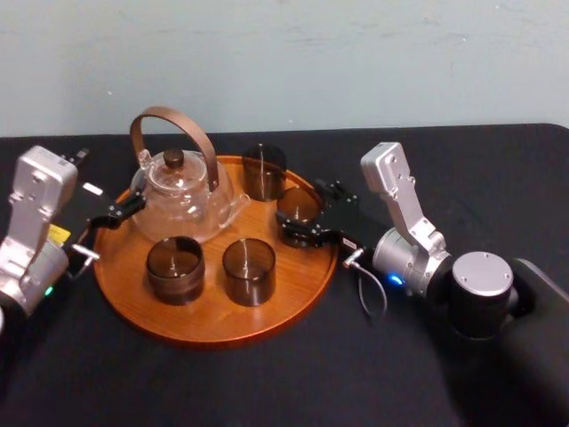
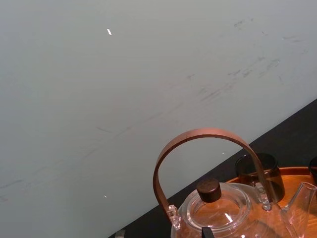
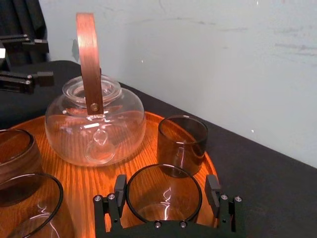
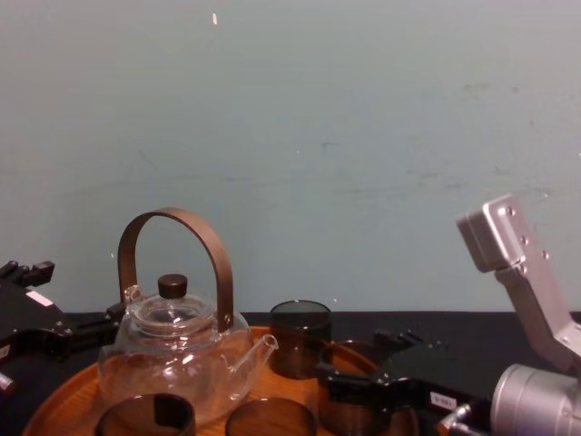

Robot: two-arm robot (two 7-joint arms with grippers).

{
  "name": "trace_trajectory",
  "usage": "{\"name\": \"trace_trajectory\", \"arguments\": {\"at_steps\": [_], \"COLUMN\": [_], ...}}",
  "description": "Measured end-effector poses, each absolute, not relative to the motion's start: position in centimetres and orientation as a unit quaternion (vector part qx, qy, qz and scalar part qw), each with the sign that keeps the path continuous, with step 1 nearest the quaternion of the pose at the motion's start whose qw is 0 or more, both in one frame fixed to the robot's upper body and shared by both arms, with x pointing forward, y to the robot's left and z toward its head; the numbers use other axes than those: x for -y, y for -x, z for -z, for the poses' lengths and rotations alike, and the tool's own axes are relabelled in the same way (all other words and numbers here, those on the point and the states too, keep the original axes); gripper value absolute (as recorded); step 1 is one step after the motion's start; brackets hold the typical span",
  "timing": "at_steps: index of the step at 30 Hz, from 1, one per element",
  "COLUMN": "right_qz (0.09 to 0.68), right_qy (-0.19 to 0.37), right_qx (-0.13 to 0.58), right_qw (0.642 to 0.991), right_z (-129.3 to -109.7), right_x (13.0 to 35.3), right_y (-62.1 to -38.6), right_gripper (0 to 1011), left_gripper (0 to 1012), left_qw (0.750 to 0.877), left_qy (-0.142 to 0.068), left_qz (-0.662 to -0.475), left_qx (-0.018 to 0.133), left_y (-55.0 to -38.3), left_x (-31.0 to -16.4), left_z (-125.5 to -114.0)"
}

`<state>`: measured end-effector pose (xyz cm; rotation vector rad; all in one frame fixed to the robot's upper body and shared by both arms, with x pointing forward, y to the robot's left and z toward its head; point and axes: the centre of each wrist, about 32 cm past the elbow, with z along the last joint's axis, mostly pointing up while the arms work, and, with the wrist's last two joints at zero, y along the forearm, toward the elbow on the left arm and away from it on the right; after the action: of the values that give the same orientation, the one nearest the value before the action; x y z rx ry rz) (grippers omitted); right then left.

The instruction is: Pick up the glass from the table and place it on the tray.

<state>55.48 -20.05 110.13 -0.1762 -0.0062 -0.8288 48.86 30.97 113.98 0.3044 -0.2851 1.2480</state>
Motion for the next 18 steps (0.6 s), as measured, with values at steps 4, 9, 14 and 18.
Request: {"name": "trace_trajectory", "arguments": {"at_steps": [4,9,14,18], "right_qz": [0.403,0.402,0.403,0.405], "right_qy": [0.08,0.072,0.062,0.054], "right_qx": [0.009,0.017,0.024,0.029], "right_qw": [0.912,0.912,0.913,0.912], "right_z": [-110.6,-111.6,-112.4,-113.0], "right_x": [20.3,20.8,21.2,21.7], "right_y": [-55.2,-54.5,-53.7,-53.1], "right_gripper": [1002,1002,1002,1002], "left_gripper": [1001,1001,1001,1001], "left_qw": [0.791,0.791,0.791,0.791], "left_qy": [-0.141,-0.141,-0.141,-0.141], "left_qz": [-0.58,-0.58,-0.58,-0.58], "left_qx": [0.132,0.132,0.132,0.132], "left_y": [-48.9,-48.9,-48.9,-48.9], "left_x": [-31.0,-31.0,-31.0,-31.0], "left_z": [-114.0,-114.0,-114.0,-114.0]}}
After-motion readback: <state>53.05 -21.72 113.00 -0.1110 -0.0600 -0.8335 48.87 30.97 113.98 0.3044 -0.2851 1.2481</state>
